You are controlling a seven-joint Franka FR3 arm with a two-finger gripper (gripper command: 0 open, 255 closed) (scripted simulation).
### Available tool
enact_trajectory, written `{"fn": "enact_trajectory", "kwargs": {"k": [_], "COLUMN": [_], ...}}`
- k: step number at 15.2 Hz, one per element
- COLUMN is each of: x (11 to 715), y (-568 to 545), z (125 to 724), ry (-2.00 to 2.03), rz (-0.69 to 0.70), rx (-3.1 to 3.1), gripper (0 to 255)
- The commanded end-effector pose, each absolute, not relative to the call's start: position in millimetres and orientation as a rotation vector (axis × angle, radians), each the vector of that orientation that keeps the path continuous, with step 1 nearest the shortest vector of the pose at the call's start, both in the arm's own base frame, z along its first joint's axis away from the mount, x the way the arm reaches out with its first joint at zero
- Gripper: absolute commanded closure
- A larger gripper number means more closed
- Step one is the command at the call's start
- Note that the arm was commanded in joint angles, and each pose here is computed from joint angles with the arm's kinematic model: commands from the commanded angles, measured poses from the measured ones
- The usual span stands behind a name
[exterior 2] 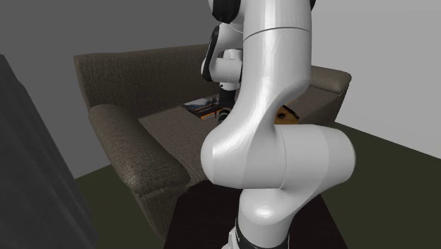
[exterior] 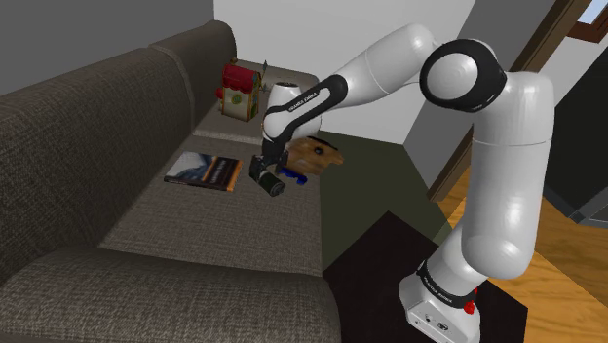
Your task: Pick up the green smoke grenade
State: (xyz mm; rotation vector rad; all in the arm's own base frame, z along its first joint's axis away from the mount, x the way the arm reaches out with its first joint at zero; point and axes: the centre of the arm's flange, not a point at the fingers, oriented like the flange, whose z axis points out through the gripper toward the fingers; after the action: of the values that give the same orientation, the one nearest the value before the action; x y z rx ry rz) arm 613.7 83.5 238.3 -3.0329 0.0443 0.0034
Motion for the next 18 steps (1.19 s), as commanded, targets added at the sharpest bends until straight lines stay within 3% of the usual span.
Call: {"fn": "enact_trajectory", "kwargs": {"k": [1,3,4,18], "x": [615,615,615,615], "y": [84,84,84,84], "z": [227,224,224,250], "ry": [0.044,0.044,0.044,0.044], "rz": [0.003,0.003,0.003,0.003], "rx": [-3.033,-3.033,-3.033,-3.033], "gripper": [0,0,255,255]}}
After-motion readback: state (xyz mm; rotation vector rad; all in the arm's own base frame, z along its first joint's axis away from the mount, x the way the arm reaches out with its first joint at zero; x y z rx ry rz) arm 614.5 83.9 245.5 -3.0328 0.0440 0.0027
